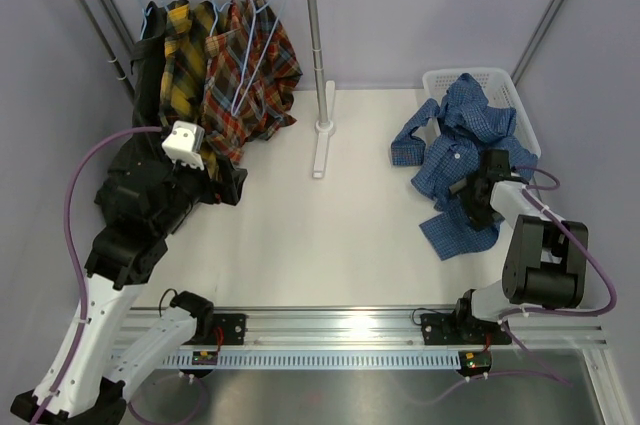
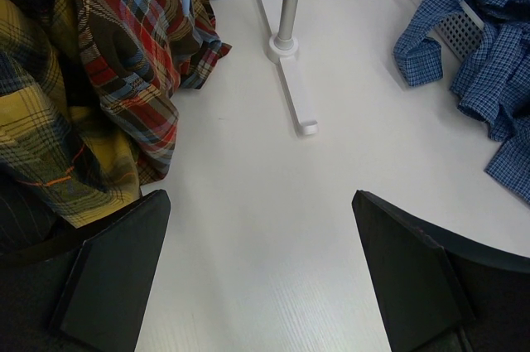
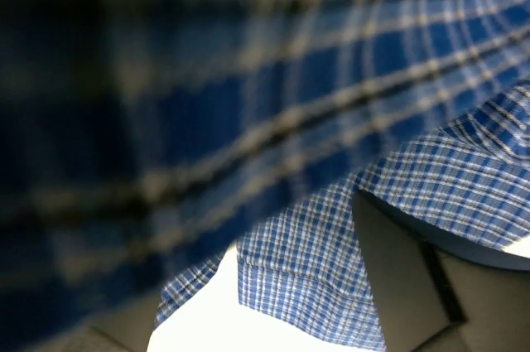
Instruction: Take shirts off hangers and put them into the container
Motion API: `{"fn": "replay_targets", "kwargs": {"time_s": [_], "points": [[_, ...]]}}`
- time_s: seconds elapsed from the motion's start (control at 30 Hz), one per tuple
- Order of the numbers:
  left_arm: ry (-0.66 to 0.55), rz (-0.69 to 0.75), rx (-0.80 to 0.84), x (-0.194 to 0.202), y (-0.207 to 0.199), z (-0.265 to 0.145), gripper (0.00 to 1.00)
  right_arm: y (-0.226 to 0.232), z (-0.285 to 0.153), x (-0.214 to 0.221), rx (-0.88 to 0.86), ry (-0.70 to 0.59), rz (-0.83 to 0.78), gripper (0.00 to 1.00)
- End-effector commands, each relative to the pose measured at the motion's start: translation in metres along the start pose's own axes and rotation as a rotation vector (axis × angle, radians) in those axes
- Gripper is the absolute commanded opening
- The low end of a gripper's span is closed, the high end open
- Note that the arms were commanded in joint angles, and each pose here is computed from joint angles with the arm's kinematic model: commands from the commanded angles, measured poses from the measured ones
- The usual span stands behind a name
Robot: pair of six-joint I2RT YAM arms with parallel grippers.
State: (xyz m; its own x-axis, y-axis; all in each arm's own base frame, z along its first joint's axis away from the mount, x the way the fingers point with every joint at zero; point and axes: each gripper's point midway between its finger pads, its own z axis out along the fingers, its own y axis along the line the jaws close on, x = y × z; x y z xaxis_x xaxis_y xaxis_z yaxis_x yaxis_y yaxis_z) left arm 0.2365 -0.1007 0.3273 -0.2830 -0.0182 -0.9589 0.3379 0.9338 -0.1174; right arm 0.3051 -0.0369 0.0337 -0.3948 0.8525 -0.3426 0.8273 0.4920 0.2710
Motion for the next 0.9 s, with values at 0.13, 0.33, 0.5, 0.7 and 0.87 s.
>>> {"fn": "replay_targets", "kwargs": {"time_s": [0.13, 0.33, 0.5, 0.7, 0.87], "points": [[-0.034, 0.022, -0.023, -0.007, 0.004, 0.000, 0.99, 0.014, 0.008, -0.010, -0.024, -0.039, 0.065, 0.36], [-0.039, 0.022, -0.027, -0.008, 0.005, -0.001, 0.99, 0.006, 0.006, -0.019, 0.016, -0.091, 0.044, 0.00], [-0.031, 0.019, -0.028, -0.006, 0.005, 0.001, 0.99, 0.016, -0.024, -0.036, -0.063, -0.169, -0.004, 0.00], [-0.031, 0.017, -0.023, -0.008, 0.004, 0.002, 0.99, 0.063, -0.116, -0.094, -0.265, -0.390, -0.084, 0.00], [-0.029, 0.014, -0.019, -0.009, 0.003, 0.003, 0.99, 0.103, -0.186, -0.147, -0.364, -0.564, -0.138, 0.00]]}}
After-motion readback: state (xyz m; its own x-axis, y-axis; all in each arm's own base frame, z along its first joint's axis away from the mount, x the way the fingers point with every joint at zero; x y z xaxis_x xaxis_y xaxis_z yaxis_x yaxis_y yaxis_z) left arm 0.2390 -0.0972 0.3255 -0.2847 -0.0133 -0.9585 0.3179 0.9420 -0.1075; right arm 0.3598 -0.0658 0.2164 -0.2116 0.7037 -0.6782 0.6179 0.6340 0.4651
